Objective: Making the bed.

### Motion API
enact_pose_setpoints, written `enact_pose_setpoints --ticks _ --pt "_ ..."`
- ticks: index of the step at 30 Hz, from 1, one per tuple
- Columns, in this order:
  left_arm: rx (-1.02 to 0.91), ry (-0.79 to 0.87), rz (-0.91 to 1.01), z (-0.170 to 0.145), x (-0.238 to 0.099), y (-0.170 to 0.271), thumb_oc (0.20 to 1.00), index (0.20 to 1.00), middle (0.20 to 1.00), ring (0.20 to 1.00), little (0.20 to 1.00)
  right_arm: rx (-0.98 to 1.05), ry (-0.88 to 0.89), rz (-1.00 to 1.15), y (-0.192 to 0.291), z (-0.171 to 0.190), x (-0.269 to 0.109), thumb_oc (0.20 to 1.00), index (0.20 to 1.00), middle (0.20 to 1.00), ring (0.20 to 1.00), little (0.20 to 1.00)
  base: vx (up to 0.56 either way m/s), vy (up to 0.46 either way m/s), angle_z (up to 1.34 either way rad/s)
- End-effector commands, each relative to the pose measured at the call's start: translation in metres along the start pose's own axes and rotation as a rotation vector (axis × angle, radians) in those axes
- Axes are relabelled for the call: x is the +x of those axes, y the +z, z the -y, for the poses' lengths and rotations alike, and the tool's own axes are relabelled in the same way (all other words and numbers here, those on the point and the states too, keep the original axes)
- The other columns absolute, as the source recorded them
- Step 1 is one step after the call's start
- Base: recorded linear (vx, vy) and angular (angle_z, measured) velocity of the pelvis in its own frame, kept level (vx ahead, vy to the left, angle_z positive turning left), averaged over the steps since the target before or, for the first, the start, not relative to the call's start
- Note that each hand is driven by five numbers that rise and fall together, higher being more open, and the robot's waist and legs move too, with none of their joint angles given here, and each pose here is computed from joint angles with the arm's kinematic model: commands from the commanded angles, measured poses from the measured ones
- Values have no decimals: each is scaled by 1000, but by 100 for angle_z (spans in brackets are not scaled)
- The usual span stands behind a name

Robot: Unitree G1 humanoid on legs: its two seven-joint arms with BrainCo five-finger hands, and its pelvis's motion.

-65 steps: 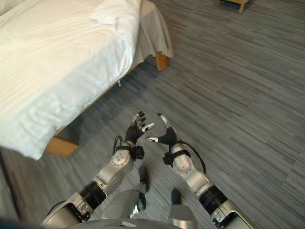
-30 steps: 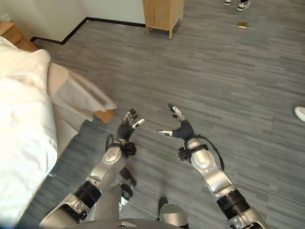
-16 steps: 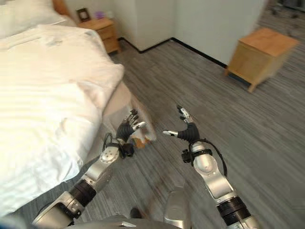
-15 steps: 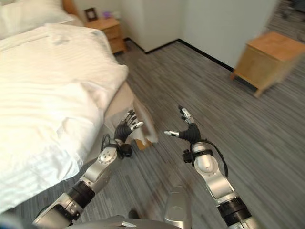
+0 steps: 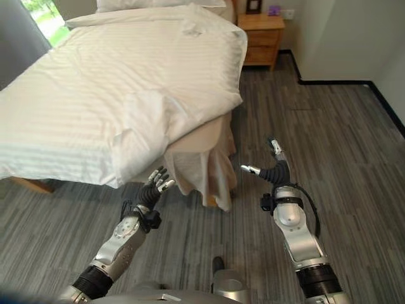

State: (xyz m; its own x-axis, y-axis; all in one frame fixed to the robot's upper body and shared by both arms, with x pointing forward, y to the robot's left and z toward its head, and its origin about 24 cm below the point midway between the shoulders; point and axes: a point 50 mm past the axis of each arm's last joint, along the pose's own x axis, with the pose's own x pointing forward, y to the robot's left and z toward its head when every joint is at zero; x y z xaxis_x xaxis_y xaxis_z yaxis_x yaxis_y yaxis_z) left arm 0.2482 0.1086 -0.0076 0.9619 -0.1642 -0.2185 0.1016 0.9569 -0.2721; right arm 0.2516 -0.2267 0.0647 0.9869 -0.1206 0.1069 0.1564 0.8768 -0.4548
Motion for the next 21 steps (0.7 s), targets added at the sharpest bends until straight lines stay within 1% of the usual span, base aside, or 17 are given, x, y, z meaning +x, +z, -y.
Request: enact_pose_setpoints --ticks 1,4,8,11,12,13,15,19,20,21 --pt "24 -11 139 -7 7 33 1000 1000 1000 1000 1000 -59 12 173 34 6 4 1000 1000 1000 1000 1000 149 -99 79" --pt "52 4 119 -15 5 28 1000 1000 1000 1000 1000 -83 15 165 33 3 2 1000 1000 1000 1000 1000 225 28 65" --pt "32 23 85 -20 0 19 1000 1000 1000 1000 1000 -107 8 108 22 2 2 1000 1000 1000 1000 1000 263 114 61" --pt "30 34 62 -23 -4 14 1000 1000 1000 1000 1000 -98 19 72 17 -3 0 1000 1000 1000 1000 1000 264 134 12" --pt "62 46 26 -26 -3 8 1000 1000 1000 1000 1000 -82 37 15 8 -11 -2 1000 1000 1000 1000 1000 290 183 -17" --pt "77 45 21 -26 -3 8 1000 1000 1000 1000 1000 -88 33 -1 4 -11 -4 1000 1000 1000 1000 1000 405 230 -26" --pt "106 44 21 -26 -3 8 1000 1000 1000 1000 1000 -144 15 -9 3 -8 -3 1000 1000 1000 1000 1000 232 127 4" --pt "138 46 37 -25 -1 12 1000 1000 1000 1000 1000 -313 -97 17 8 8 8 1000 1000 1000 1000 1000 184 60 47" --pt "138 46 39 -25 -1 13 1000 1000 1000 1000 1000 -314 -98 19 8 8 9 1000 1000 1000 1000 1000 220 -50 59" --pt "142 32 42 -23 0 13 1000 1000 1000 1000 1000 -382 -159 46 13 20 15 1000 1000 1000 1000 1000 208 -112 60"
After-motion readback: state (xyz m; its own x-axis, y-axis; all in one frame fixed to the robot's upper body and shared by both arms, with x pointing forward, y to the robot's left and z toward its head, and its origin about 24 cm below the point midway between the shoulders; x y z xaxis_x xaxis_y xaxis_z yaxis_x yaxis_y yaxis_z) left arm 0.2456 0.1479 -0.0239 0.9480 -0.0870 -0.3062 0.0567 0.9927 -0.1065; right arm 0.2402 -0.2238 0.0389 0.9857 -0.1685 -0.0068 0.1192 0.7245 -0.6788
